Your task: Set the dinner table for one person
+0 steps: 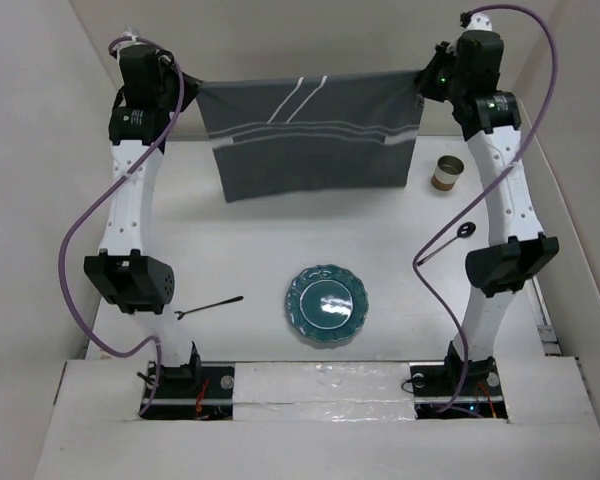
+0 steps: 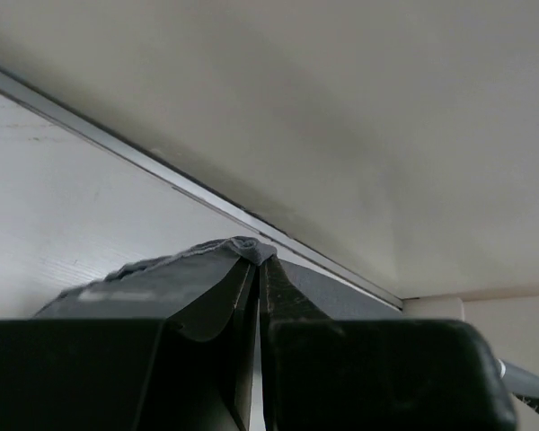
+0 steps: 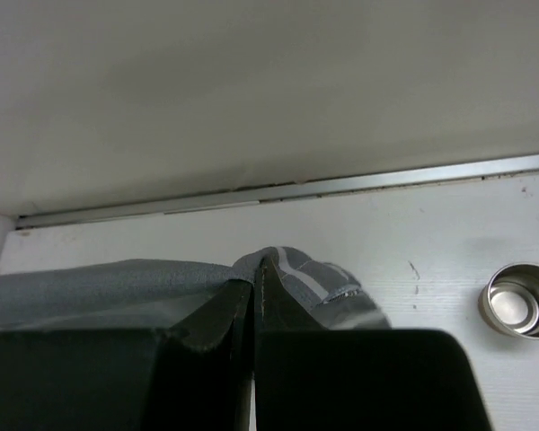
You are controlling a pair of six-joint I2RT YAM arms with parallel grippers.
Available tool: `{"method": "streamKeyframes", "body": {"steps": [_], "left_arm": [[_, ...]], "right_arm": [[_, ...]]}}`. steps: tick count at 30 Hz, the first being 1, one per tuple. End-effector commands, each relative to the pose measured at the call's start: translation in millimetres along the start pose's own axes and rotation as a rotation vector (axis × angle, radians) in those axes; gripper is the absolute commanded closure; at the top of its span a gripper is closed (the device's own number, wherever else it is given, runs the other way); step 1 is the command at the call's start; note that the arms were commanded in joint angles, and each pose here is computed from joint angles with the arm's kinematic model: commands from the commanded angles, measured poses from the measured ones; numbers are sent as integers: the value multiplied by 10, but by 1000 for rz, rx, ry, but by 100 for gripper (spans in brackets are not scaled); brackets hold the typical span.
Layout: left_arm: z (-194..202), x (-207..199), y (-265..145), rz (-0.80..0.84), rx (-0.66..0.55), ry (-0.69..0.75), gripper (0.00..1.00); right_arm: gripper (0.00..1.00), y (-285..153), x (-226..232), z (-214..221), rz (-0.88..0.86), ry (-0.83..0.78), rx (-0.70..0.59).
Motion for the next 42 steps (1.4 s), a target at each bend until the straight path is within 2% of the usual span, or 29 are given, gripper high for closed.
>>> {"method": "streamKeyframes", "body": {"steps": [1, 2, 3, 5, 6, 7, 8, 9, 10, 11, 12, 14, 15, 16, 20, 25, 29, 31, 35, 42], "left_arm": [[-498, -294, -601, 126, -183, 3, 100], [-345, -197, -514, 103, -142, 3, 100], [-361, -211, -623, 119, -167, 6, 100], [16, 16, -482, 81, -81, -1, 100], [29, 9, -579, 106, -105, -3, 100], [364, 204, -473, 72, -22, -12, 100], [483, 311, -471, 58, -1, -20, 100], [548, 323, -529, 83, -6, -32, 100], [933, 519, -470, 66, 92, -48, 100], [1088, 598, -472, 65, 122, -54, 100], [1350, 746, -465, 61, 158, -51, 100], [1671, 940, -453, 25, 231, -56, 100], [1759, 998, -433, 26, 230, -53, 100], [2003, 1175, -424, -24, 278, -47, 100], [2487, 1511, -355, -105, 382, -36, 100], [2775, 1696, -427, -158, 465, -33, 100], [2794, 1741, -604, -188, 460, -14, 100], [2853, 1793, -695, -215, 477, -8, 100], [2872, 1794, -835, -205, 470, -5, 100], [2975, 1811, -1063, -192, 508, -11, 100]], "right_arm": [[100, -685, 263, -705, -165, 19, -198], [100, -596, 166, -542, -135, 16, -143], [100, -558, 110, -445, -125, 8, -114], [100, -634, 16, -299, -109, 0, -88], [100, -469, -198, 64, -69, 4, -5], [100, -474, -282, 222, -59, 11, 31], [100, -566, -326, 316, -62, 17, 46], [100, -476, -570, 722, -13, 27, 136], [100, -486, -634, 915, 5, 30, 170], [100, -523, -727, 1057, 26, 40, 191], [100, -513, -1010, 1579, 90, 68, 286], [100, -522, -1090, 1700, 107, 78, 298], [100, -495, -1149, 1784, 122, 99, 289], [100, -496, -1286, 1987, 165, 109, 330], [100, -424, -1502, 2361, 255, 117, 420], [100, -473, -1612, 2612, 322, 107, 485], [100, -618, -1675, 2723, 356, 111, 503], [97, -683, -1727, 2795, 377, 118, 520], [85, -824, -1763, 2886, 394, 121, 540], [81, -1046, -1746, 2916, 378, 133, 549]]}}
Point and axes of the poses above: each gripper's point midway between its finger pads, its own y axis out along the fingers, its own x axis along the line the jaws close on, z = x × y, the point moved 7 cm from there along -y, back along the fingers, and after that the axes turned 13 degrees about y, right-handed, at the moved point
